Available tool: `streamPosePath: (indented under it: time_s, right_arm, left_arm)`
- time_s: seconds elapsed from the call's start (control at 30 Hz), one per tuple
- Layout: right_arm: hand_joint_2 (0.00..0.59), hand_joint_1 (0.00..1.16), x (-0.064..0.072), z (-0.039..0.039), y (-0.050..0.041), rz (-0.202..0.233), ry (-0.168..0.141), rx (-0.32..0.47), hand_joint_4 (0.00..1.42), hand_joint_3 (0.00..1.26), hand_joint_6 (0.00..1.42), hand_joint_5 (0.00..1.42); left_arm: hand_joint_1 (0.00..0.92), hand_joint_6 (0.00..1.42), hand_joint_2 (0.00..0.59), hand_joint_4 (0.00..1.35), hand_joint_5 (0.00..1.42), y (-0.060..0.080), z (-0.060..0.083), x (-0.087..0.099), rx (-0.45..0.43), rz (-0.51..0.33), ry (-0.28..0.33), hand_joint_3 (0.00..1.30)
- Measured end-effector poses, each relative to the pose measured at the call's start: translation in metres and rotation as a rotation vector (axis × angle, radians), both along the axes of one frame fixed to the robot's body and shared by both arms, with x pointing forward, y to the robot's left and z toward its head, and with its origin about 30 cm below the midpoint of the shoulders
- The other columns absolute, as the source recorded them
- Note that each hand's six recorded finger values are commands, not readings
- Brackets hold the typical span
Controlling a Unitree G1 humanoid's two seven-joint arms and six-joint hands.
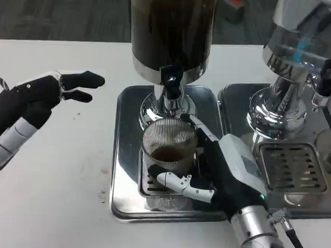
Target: Grasp the cup under the faucet to collect the drink, then remove the cup.
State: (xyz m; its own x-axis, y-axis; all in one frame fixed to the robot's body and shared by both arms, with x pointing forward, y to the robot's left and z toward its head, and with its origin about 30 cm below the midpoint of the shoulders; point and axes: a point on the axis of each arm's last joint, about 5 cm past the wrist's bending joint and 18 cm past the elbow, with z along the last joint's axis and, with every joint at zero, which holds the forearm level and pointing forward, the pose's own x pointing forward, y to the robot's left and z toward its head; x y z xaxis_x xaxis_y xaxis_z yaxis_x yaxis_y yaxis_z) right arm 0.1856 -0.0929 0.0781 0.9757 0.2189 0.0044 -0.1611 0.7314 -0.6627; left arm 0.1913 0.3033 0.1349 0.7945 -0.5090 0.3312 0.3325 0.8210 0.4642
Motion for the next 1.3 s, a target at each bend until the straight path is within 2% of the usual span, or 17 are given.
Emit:
streamPosePath:
  time_s: [0.13, 0.43, 0.57, 1.0, 1.3]
  right_arm:
    - [0.131, 0.49, -0.001, -0.0016, 0.0019, -0.006, -0.013, -0.013, 0.26, 0.16, 0.54, 0.39]
    - [0.133, 0.52, -0.002, -0.0036, 0.0038, -0.04, -0.033, -0.004, 0.42, 0.28, 0.96, 0.63]
    - [0.137, 0.53, -0.005, -0.0055, 0.0048, -0.065, -0.043, 0.003, 0.46, 0.31, 1.08, 0.68]
    - [0.145, 0.55, -0.011, -0.0122, 0.0112, -0.106, -0.072, 0.014, 0.56, 0.38, 1.2, 0.78]
    - [0.138, 0.56, -0.014, -0.0154, 0.0114, -0.13, -0.094, 0.02, 0.6, 0.42, 1.23, 0.81]
  left_arm:
    - [0.0, 0.36, 0.144, 0.28, 0.24, 0.0, 0.0, 0.0, 0.003, 0.0, 0.001, 0.37]
    - [0.0, 0.38, 0.136, 0.29, 0.24, 0.001, 0.001, 0.0, 0.006, 0.001, 0.002, 0.37]
    - [0.0, 0.38, 0.136, 0.29, 0.24, 0.001, 0.0, 0.0, 0.007, 0.001, 0.003, 0.37]
    - [0.0, 0.4, 0.135, 0.29, 0.24, 0.003, 0.001, -0.002, 0.017, 0.004, 0.01, 0.36]
    - [0.0, 0.4, 0.132, 0.29, 0.24, 0.003, 0.001, -0.002, 0.019, 0.005, 0.013, 0.36]
